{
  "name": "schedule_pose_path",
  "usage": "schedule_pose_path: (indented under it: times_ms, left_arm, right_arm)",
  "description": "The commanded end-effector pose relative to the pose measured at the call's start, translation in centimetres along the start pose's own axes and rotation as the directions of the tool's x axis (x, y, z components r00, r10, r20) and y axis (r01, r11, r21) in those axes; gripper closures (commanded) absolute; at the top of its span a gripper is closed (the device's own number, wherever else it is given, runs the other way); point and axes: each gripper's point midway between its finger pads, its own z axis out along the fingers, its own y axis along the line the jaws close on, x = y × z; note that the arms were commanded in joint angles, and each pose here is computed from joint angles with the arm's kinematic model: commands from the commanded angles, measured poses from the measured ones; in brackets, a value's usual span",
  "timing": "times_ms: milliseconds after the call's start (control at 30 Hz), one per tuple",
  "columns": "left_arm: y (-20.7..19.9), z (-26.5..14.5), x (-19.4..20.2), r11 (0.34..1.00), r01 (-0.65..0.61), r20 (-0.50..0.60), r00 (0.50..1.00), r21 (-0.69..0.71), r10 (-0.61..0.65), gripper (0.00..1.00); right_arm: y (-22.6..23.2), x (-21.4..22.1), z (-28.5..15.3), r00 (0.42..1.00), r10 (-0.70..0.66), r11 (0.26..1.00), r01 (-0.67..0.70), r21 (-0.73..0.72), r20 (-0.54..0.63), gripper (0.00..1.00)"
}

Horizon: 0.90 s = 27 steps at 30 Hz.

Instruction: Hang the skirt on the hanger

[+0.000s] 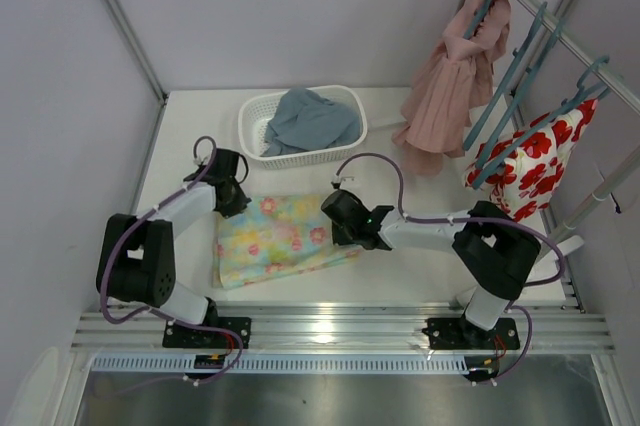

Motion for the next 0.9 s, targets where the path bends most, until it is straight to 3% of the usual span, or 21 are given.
schedule_pose_path:
  times_ms: [0, 133, 267, 300, 367, 533, 600, 633, 667, 733, 867]
  left_arm:
    - [-2.3, -2.2, -3.6, 0.992, -0.097, 0.077, 0.993, 0.078, 0.091, 1.0]
    - [-2.9, -8.0, -5.7, 0.976, -0.142, 0.19, 0.976, 0.164, 0.11, 0.97]
    - [-2.0, -12.7, -5.3, 0.957, -0.183, 0.252, 0.96, 0.224, 0.125, 0.81]
    - [-1.8, -13.2, -4.7, 0.951, -0.191, 0.252, 0.959, 0.242, 0.129, 0.7]
    - [-1.7, -15.4, -4.0, 0.934, -0.189, 0.281, 0.954, 0.302, 0.102, 0.66]
    - [-1.0, -16.1, -0.9, 0.901, -0.183, 0.264, 0.961, 0.392, 0.08, 0.47]
    - [-1.9, -17.8, -0.8, 0.854, -0.242, 0.301, 0.948, 0.46, 0.107, 0.37]
    - [-2.8, -18.9, -1.2, 0.82, -0.285, 0.335, 0.934, 0.497, 0.121, 0.33]
    - [-4.0, -20.8, -1.1, 0.75, -0.36, 0.37, 0.914, 0.555, 0.165, 0.28]
    - [-5.5, -23.6, -2.0, 0.675, -0.427, 0.433, 0.884, 0.601, 0.175, 0.26]
    - [-8.2, -28.5, -2.9, 0.533, -0.537, 0.533, 0.827, 0.654, 0.179, 0.19]
  right_arm:
    - [0.8, -3.2, -1.9, 0.995, 0.058, 0.998, -0.058, 0.001, 0.077, 1.0]
    - [2.7, -6.6, -4.3, 0.991, 0.027, 0.999, -0.021, -0.046, 0.133, 0.93]
    - [4.9, -10.5, -7.9, 0.983, -0.002, 0.994, 0.022, -0.108, 0.185, 0.87]
    - [6.1, -12.4, -9.5, 0.975, 0.01, 0.99, 0.022, -0.142, 0.222, 0.85]
    - [7.0, -13.8, -11.9, 0.965, -0.007, 0.984, 0.054, -0.171, 0.262, 0.78]
    - [10.6, -17.4, -18.3, 0.926, -0.009, 0.946, 0.13, -0.297, 0.376, 0.6]
    - [11.6, -17.8, -20.2, 0.914, -0.036, 0.93, 0.179, -0.32, 0.405, 0.51]
    - [12.1, -18.8, -21.6, 0.903, -0.026, 0.924, 0.187, -0.335, 0.43, 0.41]
    - [11.9, -18.8, -22.2, 0.9, -0.051, 0.925, 0.207, -0.32, 0.433, 0.35]
    - [11.8, -20.7, -24.8, 0.879, -0.034, 0.927, 0.205, -0.314, 0.475, 0.24]
    - [9.6, -23.7, -29.3, 0.838, -0.06, 0.953, 0.21, -0.219, 0.542, 0.14]
